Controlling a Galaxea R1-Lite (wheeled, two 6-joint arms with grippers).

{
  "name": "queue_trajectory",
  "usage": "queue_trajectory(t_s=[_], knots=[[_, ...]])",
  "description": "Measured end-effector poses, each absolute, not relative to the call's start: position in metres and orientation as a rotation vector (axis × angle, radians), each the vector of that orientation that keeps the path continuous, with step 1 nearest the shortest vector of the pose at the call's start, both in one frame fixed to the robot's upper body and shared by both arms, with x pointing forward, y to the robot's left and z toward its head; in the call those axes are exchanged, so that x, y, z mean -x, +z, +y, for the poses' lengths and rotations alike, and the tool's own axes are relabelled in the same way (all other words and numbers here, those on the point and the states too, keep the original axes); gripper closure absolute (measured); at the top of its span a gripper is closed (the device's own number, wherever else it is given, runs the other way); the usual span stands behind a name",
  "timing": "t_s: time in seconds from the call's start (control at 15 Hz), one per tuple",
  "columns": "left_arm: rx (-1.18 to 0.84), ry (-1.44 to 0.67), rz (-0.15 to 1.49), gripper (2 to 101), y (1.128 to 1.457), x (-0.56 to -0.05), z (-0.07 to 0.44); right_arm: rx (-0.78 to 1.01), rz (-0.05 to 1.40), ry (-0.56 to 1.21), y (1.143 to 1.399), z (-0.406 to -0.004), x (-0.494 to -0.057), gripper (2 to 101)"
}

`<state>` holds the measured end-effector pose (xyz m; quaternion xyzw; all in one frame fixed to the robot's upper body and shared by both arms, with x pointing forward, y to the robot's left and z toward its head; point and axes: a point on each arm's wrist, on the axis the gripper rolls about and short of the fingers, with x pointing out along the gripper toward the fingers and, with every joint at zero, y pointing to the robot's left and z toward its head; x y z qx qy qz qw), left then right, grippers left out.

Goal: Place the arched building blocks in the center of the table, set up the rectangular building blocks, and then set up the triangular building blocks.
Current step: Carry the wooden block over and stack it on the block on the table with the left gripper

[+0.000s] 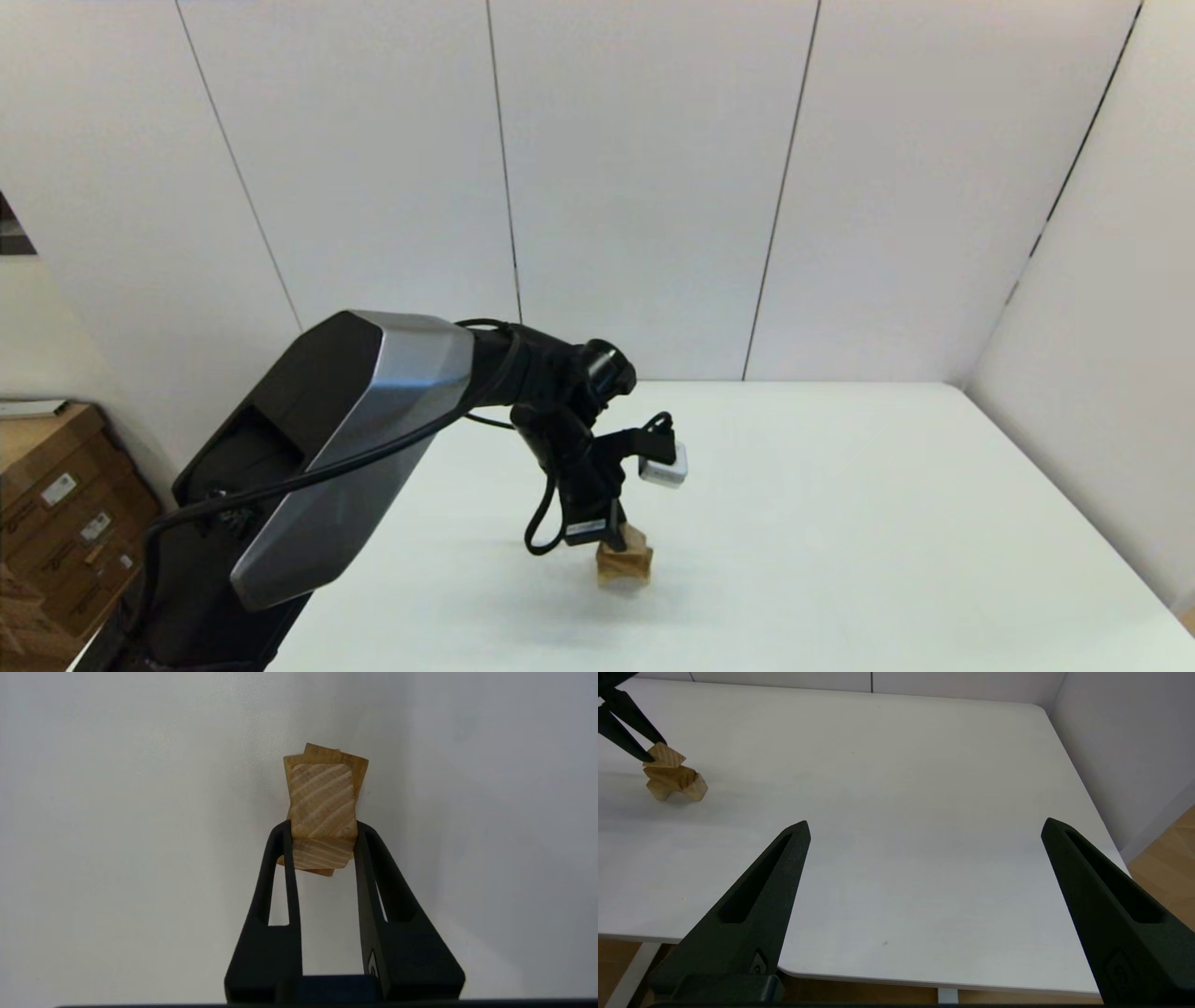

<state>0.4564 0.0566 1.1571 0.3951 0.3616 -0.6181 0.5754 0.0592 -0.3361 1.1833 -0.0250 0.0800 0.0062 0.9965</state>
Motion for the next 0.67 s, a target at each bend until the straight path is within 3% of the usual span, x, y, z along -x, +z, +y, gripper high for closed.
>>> queue_trajectory(t_s=[0.67], knots=[[-0.970, -1.422, 0.870, 82.3, 1.1566, -0.4533, 0.0545, 0.050, 0.160, 0.012, 1.1833, -0.3361, -0.0592, 4.3]])
